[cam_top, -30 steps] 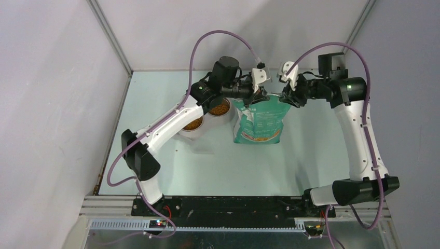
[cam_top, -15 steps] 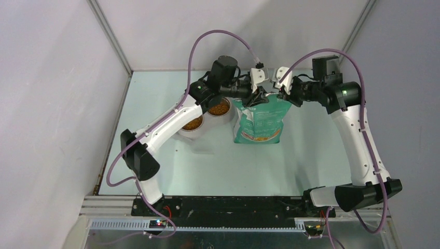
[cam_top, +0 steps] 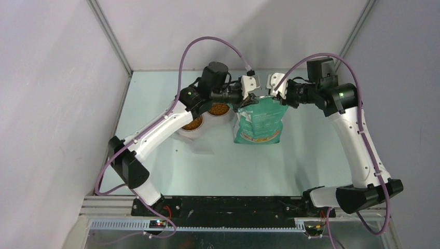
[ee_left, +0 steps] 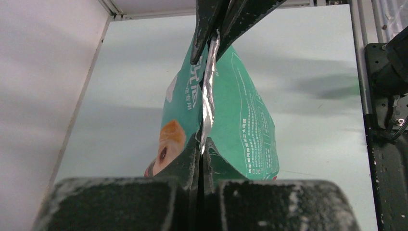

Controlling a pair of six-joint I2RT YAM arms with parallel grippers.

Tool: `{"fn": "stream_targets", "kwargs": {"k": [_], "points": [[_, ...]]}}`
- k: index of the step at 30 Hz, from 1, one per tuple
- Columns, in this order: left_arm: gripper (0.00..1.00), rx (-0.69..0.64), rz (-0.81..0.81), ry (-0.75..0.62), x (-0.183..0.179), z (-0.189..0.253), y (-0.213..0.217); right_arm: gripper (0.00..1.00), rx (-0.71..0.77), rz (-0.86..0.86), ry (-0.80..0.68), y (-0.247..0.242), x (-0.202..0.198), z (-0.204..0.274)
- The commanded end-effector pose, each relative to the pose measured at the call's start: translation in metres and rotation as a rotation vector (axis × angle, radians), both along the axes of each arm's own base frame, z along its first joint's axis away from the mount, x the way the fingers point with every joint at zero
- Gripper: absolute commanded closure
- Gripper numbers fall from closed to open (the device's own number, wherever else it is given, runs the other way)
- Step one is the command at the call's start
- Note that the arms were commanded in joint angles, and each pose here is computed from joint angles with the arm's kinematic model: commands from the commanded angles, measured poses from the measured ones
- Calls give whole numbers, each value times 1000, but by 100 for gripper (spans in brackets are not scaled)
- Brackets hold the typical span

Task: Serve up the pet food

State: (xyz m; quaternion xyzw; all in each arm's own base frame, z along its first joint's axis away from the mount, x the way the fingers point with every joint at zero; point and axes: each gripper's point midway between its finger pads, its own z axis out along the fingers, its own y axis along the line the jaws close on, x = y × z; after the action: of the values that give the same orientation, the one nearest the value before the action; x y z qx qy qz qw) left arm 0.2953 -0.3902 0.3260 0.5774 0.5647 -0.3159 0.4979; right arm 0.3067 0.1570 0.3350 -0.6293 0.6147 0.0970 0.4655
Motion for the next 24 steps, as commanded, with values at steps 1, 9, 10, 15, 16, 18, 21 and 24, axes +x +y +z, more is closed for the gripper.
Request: {"fn": "stream_targets", "kwargs": {"k": [1, 9, 10, 15, 16, 18, 21, 24], "points": [[100, 37, 69, 23, 2, 4, 24, 76, 5, 5, -147, 6, 11, 25], [95, 6, 69, -2, 6, 25, 18, 98, -41, 68, -188, 27, 16, 19], [89, 6, 77, -5, 7, 26, 20, 100, -42, 70, -187, 27, 16, 19], [57, 33, 111, -7, 7, 22, 31, 100, -51, 51, -187, 17, 15, 22], [57, 45, 113, -7, 6, 19, 36, 100, -54, 42, -186, 13, 16, 22], [57, 78, 114, -8, 4, 10, 46, 100, -54, 29, -189, 7, 16, 24], [70, 106, 117, -1, 2, 0, 58, 100, -58, 16, -188, 2, 16, 24], [91, 110, 124, 1, 3, 0, 64, 100, -55, 9, -174, 1, 16, 21]]}}
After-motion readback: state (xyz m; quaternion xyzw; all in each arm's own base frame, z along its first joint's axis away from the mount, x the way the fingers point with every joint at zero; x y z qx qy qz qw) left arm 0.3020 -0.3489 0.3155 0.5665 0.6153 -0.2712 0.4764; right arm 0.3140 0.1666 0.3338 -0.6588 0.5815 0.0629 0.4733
